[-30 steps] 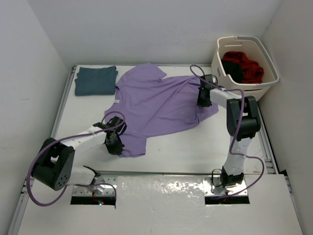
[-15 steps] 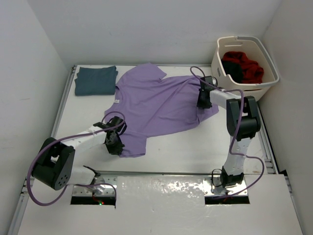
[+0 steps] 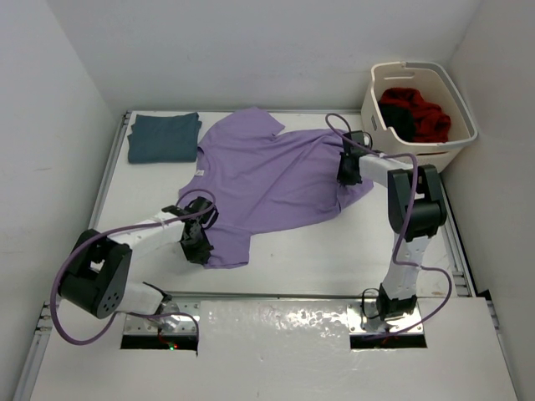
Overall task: Fold and stack the t-shirts
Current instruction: Flatten out the tshirt
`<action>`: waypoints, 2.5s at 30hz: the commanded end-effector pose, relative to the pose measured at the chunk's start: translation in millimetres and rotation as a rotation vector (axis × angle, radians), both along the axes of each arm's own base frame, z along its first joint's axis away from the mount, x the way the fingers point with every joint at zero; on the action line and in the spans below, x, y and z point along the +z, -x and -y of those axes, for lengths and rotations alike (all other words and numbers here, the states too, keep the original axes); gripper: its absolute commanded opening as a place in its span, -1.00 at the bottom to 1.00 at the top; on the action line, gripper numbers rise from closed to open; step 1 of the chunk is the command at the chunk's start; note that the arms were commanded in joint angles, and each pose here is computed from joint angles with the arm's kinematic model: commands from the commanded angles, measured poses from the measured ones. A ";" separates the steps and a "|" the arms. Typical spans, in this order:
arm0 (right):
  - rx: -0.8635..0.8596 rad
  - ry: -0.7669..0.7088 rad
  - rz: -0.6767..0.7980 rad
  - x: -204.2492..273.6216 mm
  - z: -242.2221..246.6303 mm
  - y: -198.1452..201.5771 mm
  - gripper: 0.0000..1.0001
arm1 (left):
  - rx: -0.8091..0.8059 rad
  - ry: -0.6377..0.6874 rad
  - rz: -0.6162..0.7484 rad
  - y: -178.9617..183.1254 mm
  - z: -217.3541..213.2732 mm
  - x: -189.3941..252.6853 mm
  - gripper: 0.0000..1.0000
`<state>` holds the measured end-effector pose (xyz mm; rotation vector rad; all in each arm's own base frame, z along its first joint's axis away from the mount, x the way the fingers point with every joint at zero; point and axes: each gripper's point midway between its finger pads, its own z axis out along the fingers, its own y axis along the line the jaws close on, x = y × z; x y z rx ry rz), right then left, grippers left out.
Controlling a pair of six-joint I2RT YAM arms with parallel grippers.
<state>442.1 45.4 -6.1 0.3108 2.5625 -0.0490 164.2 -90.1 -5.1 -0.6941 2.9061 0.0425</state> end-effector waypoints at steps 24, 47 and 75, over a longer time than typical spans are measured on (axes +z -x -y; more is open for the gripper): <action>-0.106 0.143 0.189 101.9 74.3 109.1 -1.00 | -0.057 0.066 0.476 -75.5 11.4 85.6 -1.00; -0.161 0.355 1.386 509.2 101.2 169.0 -1.00 | 0.067 0.218 1.971 -8.0 -68.9 590.8 -1.00; 0.060 0.255 1.226 439.0 62.1 61.5 -1.00 | -0.162 -0.345 1.670 -188.2 -29.9 537.6 -1.00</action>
